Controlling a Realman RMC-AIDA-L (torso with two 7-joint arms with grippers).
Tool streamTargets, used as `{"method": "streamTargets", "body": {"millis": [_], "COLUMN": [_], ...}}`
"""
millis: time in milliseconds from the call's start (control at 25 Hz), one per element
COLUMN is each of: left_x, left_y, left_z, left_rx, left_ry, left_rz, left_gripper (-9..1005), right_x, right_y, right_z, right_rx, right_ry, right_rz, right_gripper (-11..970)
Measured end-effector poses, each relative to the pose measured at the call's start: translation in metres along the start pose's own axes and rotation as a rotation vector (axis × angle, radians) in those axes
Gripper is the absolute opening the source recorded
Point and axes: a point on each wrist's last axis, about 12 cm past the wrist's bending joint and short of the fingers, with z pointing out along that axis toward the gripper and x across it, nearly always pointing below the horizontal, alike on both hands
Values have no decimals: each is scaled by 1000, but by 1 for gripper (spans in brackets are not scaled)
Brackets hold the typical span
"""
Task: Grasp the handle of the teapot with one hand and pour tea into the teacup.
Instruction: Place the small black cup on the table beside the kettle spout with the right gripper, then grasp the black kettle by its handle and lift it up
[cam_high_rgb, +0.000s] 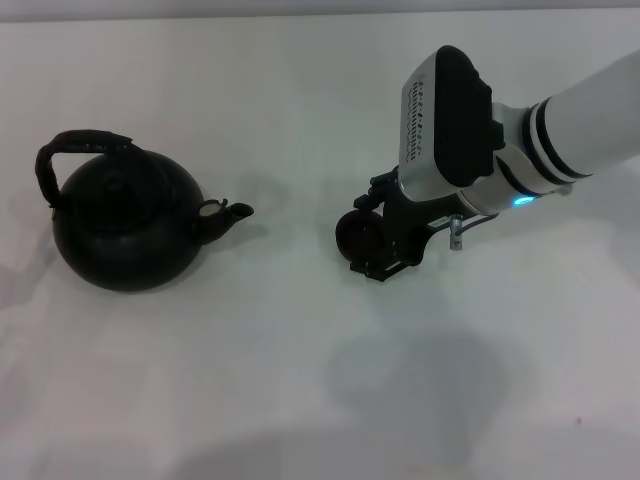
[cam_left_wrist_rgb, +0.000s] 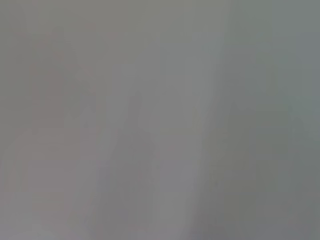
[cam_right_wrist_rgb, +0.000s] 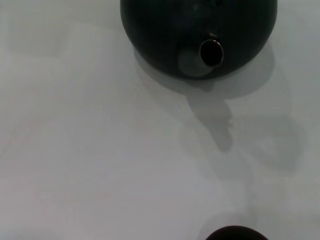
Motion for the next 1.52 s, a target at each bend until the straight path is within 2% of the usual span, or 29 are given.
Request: {"method": "streamTargets", "body": {"millis": [80, 800, 1040, 1200, 1520], "left_x": [0, -1, 0, 1, 6], "left_y": [0, 2, -1, -5, -7], "left_z": [0, -1, 3, 12, 32], "left_rx": [0, -8, 20, 68, 103], "left_ry": [0, 0, 6, 15, 80], "left_rz": [0, 4, -3, -25, -80], "left_gripper": [800, 799, 800, 800, 792], "right_x": [0, -8, -14, -8, 8], "right_y": [0, -5, -11, -12, -11], "right_z": [0, -22, -52, -73, -91], "right_rx": [0, -56, 13, 75, 142], "right_ry": [-1, -56, -152, -192, -228], "right_rz": [1, 30, 31, 38, 73], "right_gripper": [851, 849, 849, 848, 848]}}
